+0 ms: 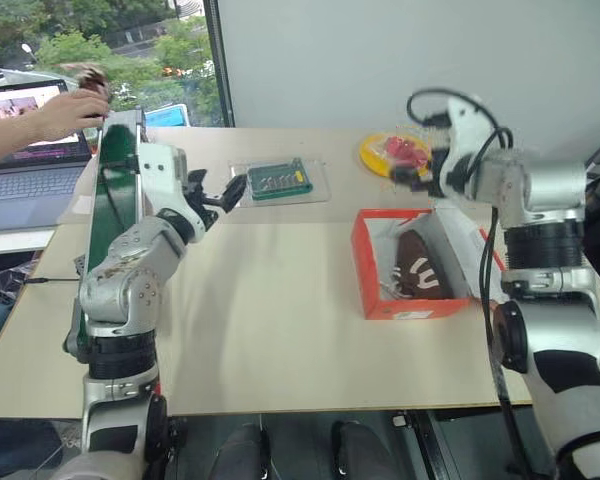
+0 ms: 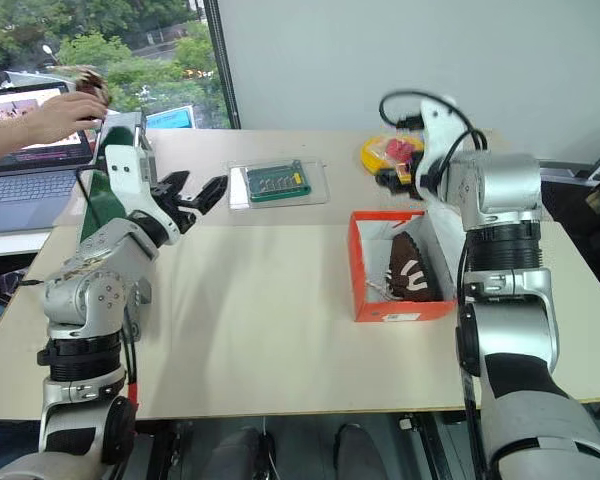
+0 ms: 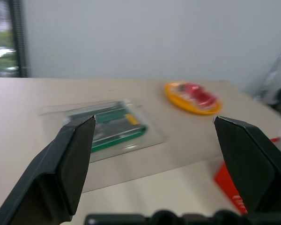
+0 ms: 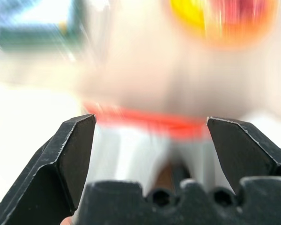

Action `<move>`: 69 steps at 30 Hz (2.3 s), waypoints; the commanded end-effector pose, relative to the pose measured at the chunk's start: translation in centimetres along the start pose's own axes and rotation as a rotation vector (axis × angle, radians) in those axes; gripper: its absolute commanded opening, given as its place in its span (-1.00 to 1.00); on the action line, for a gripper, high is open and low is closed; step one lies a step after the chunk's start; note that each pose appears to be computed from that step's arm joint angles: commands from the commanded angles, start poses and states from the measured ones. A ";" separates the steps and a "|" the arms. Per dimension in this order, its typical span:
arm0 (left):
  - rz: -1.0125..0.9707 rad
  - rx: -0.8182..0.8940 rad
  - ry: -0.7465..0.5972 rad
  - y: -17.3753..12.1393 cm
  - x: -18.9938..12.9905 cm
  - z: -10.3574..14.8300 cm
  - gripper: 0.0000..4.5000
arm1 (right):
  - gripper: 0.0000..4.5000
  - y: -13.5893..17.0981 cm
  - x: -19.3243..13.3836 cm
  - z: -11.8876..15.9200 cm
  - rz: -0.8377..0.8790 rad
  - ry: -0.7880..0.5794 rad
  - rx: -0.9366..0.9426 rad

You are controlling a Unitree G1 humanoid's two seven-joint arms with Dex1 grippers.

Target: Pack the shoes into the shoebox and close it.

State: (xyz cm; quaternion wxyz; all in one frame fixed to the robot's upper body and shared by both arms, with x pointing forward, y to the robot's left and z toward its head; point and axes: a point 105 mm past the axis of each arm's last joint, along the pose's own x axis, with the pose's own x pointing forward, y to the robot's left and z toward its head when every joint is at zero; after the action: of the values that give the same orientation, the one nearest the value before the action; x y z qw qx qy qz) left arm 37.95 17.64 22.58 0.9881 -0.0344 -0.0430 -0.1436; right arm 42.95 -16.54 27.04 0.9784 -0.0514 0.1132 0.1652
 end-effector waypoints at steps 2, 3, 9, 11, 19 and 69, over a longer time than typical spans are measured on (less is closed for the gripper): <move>0.160 0.090 -0.001 2.5 -1.6 -0.1 0.96 | 1.00 6.2 -1.1 2.1 0.328 -0.231 -0.055; 0.194 0.089 -0.004 3.1 -2.1 -0.2 0.96 | 1.00 7.6 -1.1 1.7 0.393 -0.248 -0.087; 0.382 0.099 -0.025 6.9 -4.8 0.0 0.96 | 1.00 13.7 -1.7 -0.7 0.694 -0.260 -0.097; 0.452 0.110 -0.025 8.3 -6.1 -0.1 0.96 | 1.00 14.9 -1.2 -1.6 0.720 -0.260 -0.111; 0.651 0.125 0.026 12.1 -9.6 -2.0 0.96 | 1.00 19.1 -1.1 -3.7 0.849 -0.270 -0.159; 0.505 -0.011 0.221 15.7 -3.6 -5.1 -0.55 | 1.00 17.3 -1.1 -4.3 0.750 -0.273 -0.212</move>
State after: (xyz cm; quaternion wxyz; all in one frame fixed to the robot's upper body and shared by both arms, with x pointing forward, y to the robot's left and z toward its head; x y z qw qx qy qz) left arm 38.82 33.74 14.49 0.9874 -0.0373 0.1102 0.1068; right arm 35.29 -1.01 19.76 0.8446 -0.0801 0.0099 0.5292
